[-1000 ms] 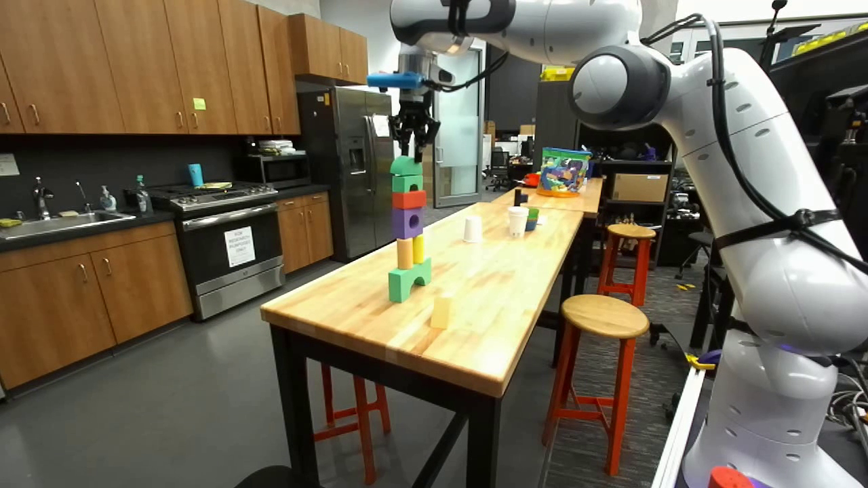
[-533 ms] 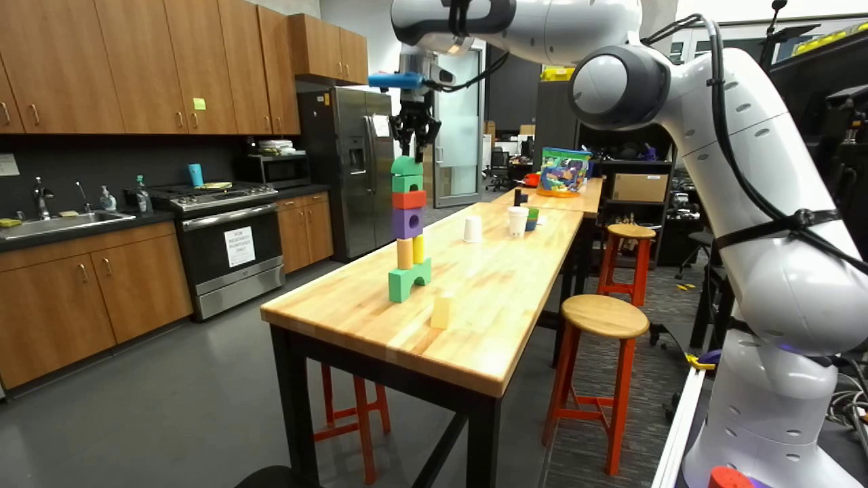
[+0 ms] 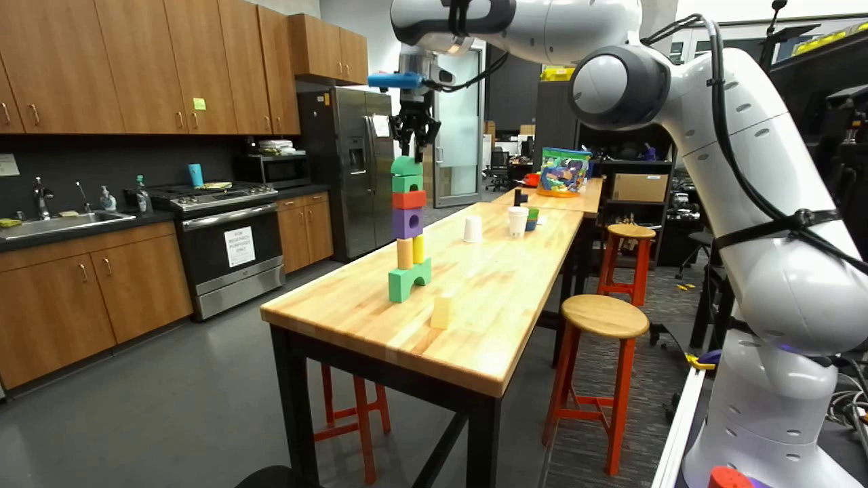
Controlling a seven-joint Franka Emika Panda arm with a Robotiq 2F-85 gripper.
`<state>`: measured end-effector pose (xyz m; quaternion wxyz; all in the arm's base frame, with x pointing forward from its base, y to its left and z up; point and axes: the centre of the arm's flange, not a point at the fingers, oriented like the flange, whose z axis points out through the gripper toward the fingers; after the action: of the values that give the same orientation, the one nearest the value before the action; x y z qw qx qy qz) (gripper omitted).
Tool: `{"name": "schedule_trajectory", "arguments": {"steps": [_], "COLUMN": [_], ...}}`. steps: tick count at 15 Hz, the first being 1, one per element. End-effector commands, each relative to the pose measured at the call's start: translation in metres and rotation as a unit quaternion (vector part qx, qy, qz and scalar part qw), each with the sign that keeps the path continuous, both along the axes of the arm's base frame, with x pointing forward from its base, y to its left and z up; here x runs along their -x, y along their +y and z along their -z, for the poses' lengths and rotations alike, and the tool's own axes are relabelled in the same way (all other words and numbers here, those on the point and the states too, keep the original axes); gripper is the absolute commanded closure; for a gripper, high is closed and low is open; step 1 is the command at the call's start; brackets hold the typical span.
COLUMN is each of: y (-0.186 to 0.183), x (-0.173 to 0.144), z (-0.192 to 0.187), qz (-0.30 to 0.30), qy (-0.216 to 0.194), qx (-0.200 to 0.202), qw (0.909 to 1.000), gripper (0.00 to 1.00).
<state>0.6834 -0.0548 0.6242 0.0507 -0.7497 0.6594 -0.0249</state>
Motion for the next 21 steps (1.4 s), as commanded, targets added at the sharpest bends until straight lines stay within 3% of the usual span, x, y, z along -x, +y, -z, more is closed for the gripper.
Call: {"name": "schedule_trajectory", "arguments": {"steps": [1,2,3,6,10,11,14,17,21], "y": [0.002,0.002,0.0,0.0,0.0,0.0,0.002,0.004,0.0], "x": [0.002,0.002,0.0,0.0,0.0,0.0,0.003,0.015,0.051], "z": [-0.005,-0.005,0.0,0.0,0.0,0.0,-0.008,-0.04,-0.072], "qz": [0.004,0.004,0.0,0.0,0.0,0.0,-0.002,-0.02,-0.059], "qy": [0.004,0.004,0.0,0.0,0.0,0.0,-0.007,-0.032,-0.054], "qx": [-0.008,-0.007,0.0,0.0,0.0,0.0,0.007,0.031,0.059], "qw": [1.0,1.0,1.0,1.0,1.0,1.0,0.9999,0.9988,0.995], "gripper": [0.35,0.31,0.49,0.31,0.31,0.08,0.01,0.0,0.0]}}
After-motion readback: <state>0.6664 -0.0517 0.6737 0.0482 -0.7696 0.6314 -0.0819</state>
